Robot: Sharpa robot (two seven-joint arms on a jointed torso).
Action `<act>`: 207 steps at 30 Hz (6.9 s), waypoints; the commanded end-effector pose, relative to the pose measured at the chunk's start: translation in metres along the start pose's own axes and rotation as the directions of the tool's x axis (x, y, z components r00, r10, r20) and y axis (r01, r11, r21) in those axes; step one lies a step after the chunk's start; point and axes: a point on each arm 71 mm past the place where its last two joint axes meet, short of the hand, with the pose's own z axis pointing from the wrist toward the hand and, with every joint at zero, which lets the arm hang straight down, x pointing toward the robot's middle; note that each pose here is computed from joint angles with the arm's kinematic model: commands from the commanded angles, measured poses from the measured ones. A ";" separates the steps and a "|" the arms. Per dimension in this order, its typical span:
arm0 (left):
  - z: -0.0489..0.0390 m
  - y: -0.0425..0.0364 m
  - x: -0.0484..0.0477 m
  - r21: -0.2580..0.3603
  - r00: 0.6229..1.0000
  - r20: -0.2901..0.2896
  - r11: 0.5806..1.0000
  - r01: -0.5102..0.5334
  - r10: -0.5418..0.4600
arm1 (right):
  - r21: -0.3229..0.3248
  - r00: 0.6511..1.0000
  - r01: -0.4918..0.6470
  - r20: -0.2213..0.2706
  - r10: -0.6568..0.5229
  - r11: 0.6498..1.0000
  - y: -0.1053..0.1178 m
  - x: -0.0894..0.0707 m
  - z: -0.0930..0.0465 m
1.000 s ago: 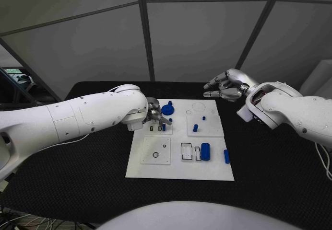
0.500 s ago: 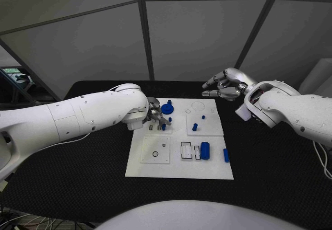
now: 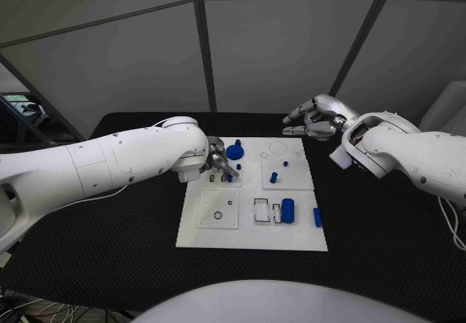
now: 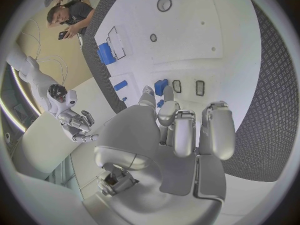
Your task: Assemble the parts on the task board
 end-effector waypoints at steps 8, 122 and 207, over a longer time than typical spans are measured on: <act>-0.0004 -0.0013 0.0010 -0.005 1.000 -0.017 1.000 -0.021 0.021 | -0.007 1.000 0.002 -0.012 -0.002 1.000 0.002 0.001 0.002; -0.0093 0.0186 0.0255 0.005 0.980 0.197 1.000 -0.026 0.024 | 0.003 1.000 0.012 -0.007 -0.012 1.000 -0.004 -0.002 0.003; -0.0037 0.0219 0.0223 -0.016 0.985 0.171 1.000 -0.013 0.016 | 0.008 1.000 0.013 -0.010 -0.013 1.000 -0.005 -0.003 0.003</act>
